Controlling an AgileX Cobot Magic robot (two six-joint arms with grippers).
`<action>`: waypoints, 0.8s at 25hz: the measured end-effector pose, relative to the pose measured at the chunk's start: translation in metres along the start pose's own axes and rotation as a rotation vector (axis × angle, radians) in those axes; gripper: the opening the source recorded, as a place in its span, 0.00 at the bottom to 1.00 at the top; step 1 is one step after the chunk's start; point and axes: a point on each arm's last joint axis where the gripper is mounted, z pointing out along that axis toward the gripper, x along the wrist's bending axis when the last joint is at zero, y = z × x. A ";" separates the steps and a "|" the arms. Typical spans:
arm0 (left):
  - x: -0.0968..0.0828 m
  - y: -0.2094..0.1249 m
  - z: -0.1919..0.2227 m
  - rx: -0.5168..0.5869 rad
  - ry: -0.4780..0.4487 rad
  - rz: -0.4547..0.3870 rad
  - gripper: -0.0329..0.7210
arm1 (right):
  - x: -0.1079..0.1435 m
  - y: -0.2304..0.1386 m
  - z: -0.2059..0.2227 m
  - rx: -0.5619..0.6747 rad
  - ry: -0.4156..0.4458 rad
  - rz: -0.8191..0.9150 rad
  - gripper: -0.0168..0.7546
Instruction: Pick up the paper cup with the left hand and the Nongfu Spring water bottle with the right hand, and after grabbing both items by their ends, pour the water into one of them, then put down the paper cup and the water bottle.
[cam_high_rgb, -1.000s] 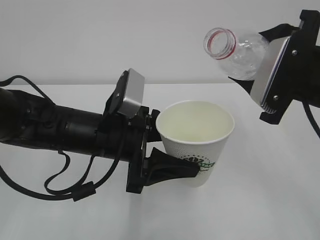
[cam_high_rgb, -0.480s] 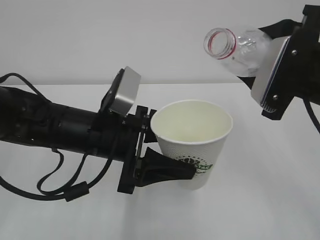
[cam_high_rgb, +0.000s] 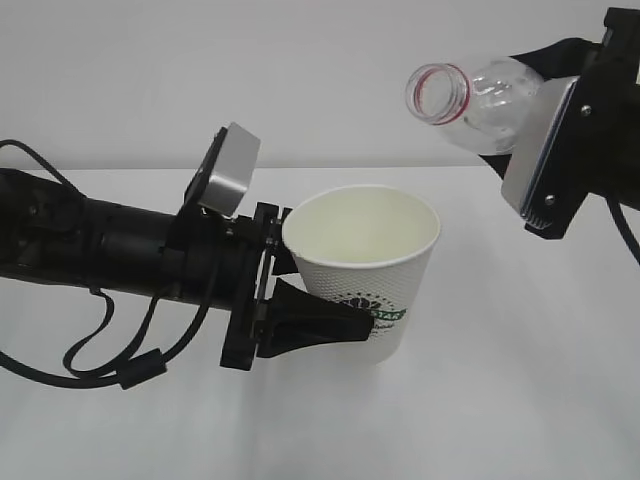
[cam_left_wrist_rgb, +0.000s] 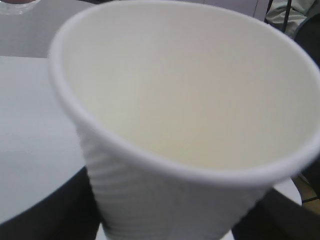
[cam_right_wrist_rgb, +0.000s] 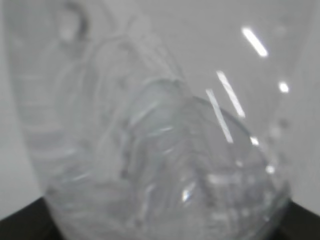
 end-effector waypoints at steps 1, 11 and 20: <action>0.000 0.000 0.000 0.004 0.002 0.001 0.72 | 0.000 0.000 0.000 -0.001 -0.001 -0.005 0.67; -0.008 0.000 0.011 0.028 -0.022 0.011 0.72 | -0.002 0.002 0.000 -0.021 -0.023 -0.037 0.67; -0.007 0.001 0.012 0.015 -0.013 0.031 0.72 | -0.002 0.002 0.000 -0.024 -0.026 -0.064 0.67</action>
